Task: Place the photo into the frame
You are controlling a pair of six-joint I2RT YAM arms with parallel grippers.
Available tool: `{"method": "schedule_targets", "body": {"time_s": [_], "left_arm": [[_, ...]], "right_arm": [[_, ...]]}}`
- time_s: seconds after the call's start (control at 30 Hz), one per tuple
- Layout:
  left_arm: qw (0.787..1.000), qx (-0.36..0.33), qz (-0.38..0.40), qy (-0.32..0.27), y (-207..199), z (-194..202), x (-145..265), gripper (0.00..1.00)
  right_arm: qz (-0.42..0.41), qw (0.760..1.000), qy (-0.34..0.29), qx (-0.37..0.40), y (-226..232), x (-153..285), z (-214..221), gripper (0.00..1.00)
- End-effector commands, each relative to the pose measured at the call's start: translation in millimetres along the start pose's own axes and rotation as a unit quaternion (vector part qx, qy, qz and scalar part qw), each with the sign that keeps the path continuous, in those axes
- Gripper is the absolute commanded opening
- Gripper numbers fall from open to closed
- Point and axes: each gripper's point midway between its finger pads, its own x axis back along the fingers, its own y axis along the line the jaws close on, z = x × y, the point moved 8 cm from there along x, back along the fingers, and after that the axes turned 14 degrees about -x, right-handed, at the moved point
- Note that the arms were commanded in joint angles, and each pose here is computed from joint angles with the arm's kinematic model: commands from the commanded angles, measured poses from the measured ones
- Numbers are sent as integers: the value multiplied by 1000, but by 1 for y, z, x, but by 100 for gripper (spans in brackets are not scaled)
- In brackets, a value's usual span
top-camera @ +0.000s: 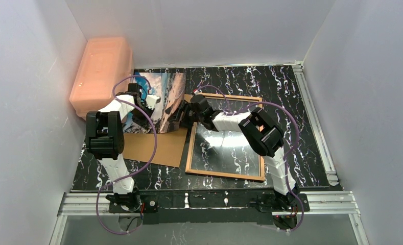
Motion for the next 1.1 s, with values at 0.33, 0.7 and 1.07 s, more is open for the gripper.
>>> {"method": "schedule_targets", "body": {"time_s": [0.33, 0.7, 1.07], "left_arm": [[998, 3, -1, -61, -8, -21, 67, 17], [980, -25, 29, -193, -43, -47, 171, 52], [947, -260, -28, -187, -129, -18, 196, 65]], "right_arm": [[4, 999, -11, 37, 23, 5, -5, 12], [18, 991, -79, 105, 81, 53, -29, 1], [-59, 992, -105, 29, 138, 131, -18, 1]]}}
